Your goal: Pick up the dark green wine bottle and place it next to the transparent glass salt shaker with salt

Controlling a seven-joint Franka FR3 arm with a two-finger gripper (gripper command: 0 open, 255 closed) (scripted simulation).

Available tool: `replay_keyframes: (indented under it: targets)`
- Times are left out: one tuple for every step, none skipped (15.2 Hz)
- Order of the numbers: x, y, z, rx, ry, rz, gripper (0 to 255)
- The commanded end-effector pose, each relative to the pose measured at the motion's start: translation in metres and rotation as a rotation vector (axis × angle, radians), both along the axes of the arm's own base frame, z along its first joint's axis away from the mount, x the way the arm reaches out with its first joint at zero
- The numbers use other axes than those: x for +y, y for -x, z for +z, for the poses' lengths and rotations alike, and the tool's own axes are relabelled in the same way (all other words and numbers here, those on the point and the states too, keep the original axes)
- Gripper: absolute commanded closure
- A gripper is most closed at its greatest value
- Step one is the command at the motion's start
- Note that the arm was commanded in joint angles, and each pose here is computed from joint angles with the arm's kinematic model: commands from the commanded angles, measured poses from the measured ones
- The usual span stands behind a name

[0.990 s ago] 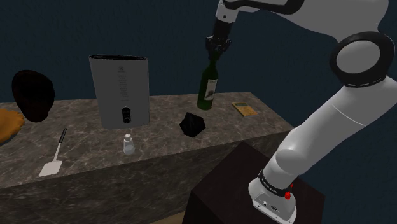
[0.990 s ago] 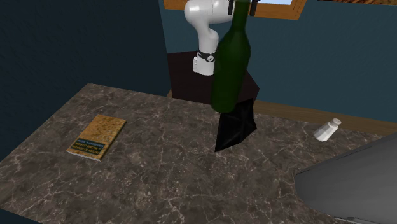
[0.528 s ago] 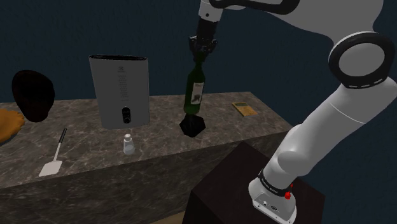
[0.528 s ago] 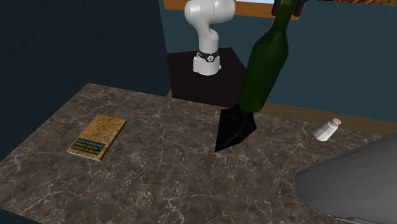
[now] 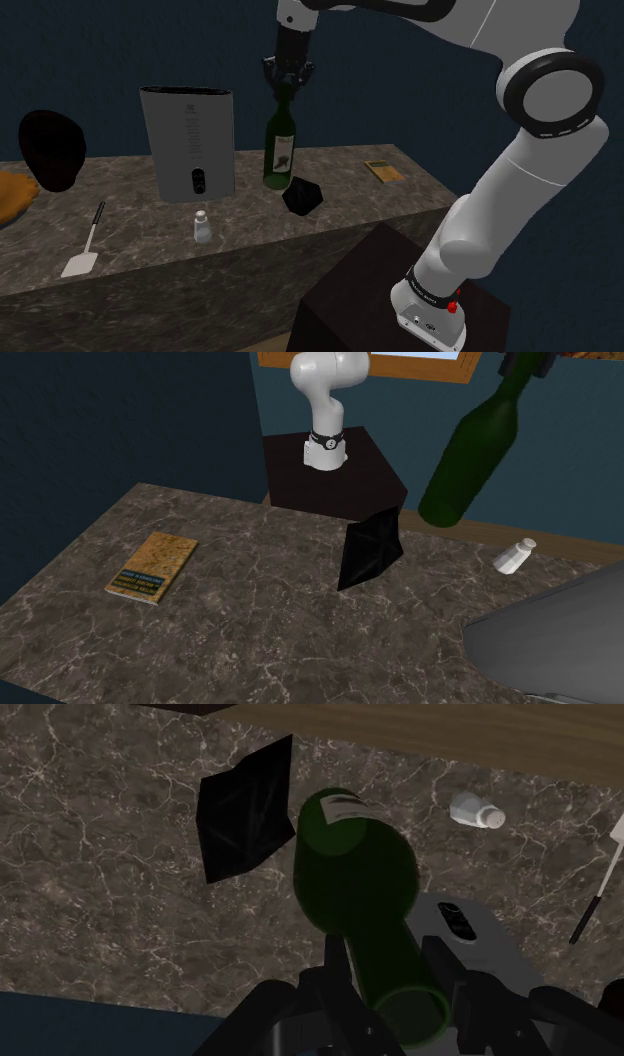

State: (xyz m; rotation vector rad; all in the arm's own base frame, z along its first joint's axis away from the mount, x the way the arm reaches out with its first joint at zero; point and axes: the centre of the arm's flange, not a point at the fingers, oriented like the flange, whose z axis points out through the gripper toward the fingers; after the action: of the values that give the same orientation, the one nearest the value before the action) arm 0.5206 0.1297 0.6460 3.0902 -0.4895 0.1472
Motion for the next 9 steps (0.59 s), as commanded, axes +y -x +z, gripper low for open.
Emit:
replay_keyframes:
  targets:
    - [0.027, -0.005, 0.003, -0.001, 0.0, -0.001, 255]
    - [0.04, -0.007, 0.003, -0.001, 0.0, -0.001, 255]
    - [0.053, -0.008, 0.003, -0.001, 0.0, -0.001, 255]
    - [0.066, -0.01, 0.003, -0.001, 0.0, -0.001, 255]
    - [0.079, -0.012, 0.003, -0.001, 0.0, -0.001, 255]
    - [0.093, -0.014, 0.003, -0.001, 0.0, -0.001, 255]
    - [0.106, -0.016, 0.003, -0.001, 0.0, -0.001, 255]
    - [0.119, -0.018, 0.003, -0.001, 0.0, -0.001, 255]
    - [0.132, -0.019, 0.003, -0.001, 0.0, -0.001, 255]
